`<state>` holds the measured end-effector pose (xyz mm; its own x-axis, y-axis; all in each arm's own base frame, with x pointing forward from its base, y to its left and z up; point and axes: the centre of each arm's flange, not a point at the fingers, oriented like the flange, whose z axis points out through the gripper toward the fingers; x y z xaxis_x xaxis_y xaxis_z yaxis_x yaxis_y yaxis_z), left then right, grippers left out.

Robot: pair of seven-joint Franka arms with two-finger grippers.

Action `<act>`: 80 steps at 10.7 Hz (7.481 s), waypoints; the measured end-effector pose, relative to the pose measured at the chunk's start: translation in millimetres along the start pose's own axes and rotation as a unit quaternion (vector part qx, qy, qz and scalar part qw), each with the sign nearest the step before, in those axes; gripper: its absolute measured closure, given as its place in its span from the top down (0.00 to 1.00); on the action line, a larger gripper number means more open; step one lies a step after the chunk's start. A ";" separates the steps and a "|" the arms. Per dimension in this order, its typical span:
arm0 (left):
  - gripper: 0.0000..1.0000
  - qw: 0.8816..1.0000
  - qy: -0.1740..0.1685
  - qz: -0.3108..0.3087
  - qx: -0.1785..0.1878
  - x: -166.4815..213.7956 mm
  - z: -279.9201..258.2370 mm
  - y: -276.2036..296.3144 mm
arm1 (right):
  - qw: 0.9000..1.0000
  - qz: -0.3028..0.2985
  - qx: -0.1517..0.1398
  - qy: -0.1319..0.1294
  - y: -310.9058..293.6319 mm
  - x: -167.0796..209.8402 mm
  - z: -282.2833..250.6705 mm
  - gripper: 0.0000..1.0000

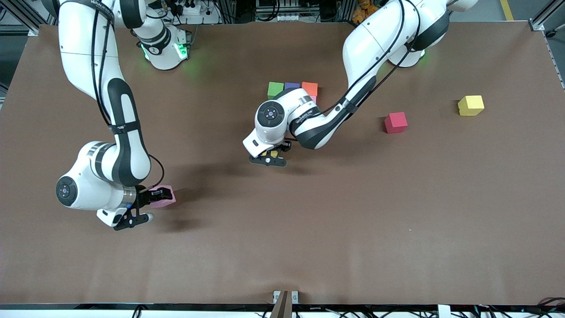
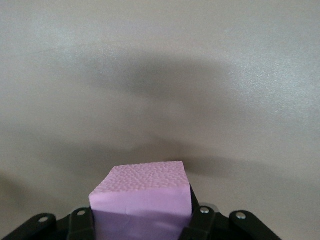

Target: Form number 2 with 11 blocks

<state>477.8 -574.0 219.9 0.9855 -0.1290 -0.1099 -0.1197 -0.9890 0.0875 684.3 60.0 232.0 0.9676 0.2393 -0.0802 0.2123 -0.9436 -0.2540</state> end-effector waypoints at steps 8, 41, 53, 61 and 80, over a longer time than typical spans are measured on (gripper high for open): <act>0.54 1.000 -0.004 0.010 0.005 -5.8 7.8 3.6 | 1.000 0.000 0.001 0.000 -0.2 -0.1 0.4 0.59; 1.00 0.990 -0.014 -0.095 0.106 30.5 -283.2 -389.8 | 0.902 -0.428 -0.014 0.054 -438.8 -33.1 82.3 0.59; 1.00 0.993 -0.089 -0.055 0.053 -63.9 -156.8 -497.9 | 0.851 -0.521 -0.054 0.044 -472.8 -90.3 167.0 0.59; 1.00 0.995 -0.082 -0.057 0.017 -106.2 -63.2 -475.9 | 0.849 -0.525 -0.056 0.036 -471.8 -103.1 171.6 0.59; 0.60 0.991 -0.117 -0.061 0.005 -119.2 -0.9 -480.7 | 0.838 -0.539 -0.079 0.039 -472.0 -99.9 166.6 0.59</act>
<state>418.0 -83.2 191.8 0.9379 -0.0198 -0.3463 -0.0031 -0.9988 0.0486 464.8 519.6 199.3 0.2063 0.9621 0.1786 0.9780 -0.2083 -0.0074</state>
